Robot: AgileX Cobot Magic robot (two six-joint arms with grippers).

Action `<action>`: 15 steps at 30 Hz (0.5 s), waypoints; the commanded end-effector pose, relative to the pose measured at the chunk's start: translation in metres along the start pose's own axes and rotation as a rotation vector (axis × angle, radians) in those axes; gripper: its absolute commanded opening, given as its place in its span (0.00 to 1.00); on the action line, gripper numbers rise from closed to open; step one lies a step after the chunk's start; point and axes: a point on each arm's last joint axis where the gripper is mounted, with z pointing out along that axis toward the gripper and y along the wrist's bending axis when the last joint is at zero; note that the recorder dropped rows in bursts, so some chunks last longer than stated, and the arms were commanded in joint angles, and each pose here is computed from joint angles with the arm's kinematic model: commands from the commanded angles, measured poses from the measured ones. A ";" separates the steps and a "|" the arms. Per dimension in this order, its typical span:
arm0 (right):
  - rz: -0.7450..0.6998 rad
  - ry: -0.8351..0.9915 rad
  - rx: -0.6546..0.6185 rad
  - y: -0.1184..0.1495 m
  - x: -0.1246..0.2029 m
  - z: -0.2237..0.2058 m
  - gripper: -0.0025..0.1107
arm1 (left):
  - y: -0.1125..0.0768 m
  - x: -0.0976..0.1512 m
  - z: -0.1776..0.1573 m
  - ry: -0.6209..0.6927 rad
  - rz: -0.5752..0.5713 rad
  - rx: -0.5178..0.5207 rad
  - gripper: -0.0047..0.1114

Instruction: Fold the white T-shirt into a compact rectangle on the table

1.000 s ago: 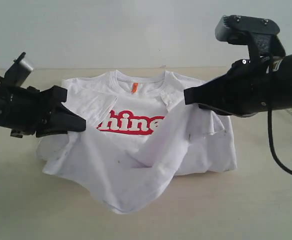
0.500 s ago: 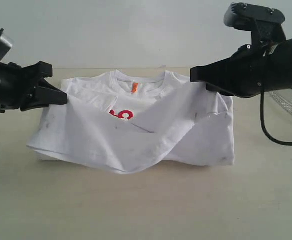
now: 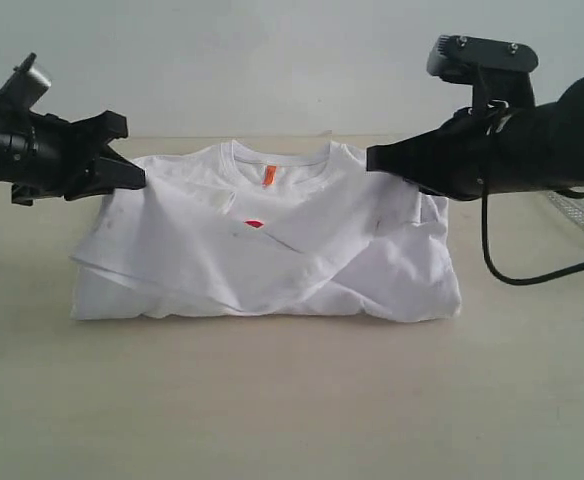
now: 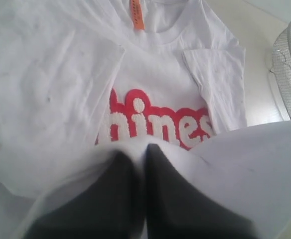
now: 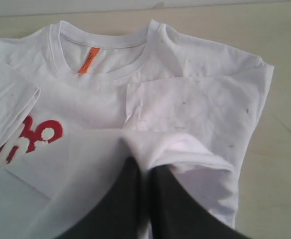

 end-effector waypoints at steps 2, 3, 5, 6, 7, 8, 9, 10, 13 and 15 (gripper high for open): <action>0.001 -0.036 0.006 0.000 -0.014 0.019 0.02 | 0.008 -0.013 0.009 -0.033 0.000 -0.021 0.08; 0.001 -0.044 0.005 0.001 -0.017 0.022 0.02 | 0.011 -0.014 0.013 -0.029 -0.007 -0.022 0.08; 0.001 -0.052 0.003 0.002 -0.022 0.028 0.02 | 0.015 -0.018 0.019 -0.039 -0.012 -0.028 0.08; 0.001 -0.052 0.004 0.002 -0.022 0.031 0.02 | 0.016 -0.019 0.020 -0.041 -0.012 -0.030 0.08; 0.001 -0.057 0.003 0.003 -0.024 0.033 0.02 | 0.019 -0.021 0.021 -0.043 -0.015 -0.034 0.08; -0.001 -0.061 0.004 0.003 -0.025 0.035 0.02 | 0.020 -0.023 0.022 -0.047 -0.014 -0.034 0.08; -0.001 -0.064 0.005 0.003 -0.025 0.038 0.02 | 0.020 -0.026 0.022 -0.057 -0.014 -0.035 0.08; -0.001 -0.061 0.007 0.002 -0.024 0.040 0.02 | 0.021 -0.028 0.022 -0.062 -0.013 -0.036 0.08; 0.006 -0.070 0.021 -0.003 -0.025 0.044 0.02 | 0.020 -0.036 0.020 -0.089 0.001 -0.043 0.08; 0.017 -0.065 0.039 -0.011 -0.024 0.047 0.02 | 0.017 -0.043 0.018 -0.109 0.016 -0.040 0.08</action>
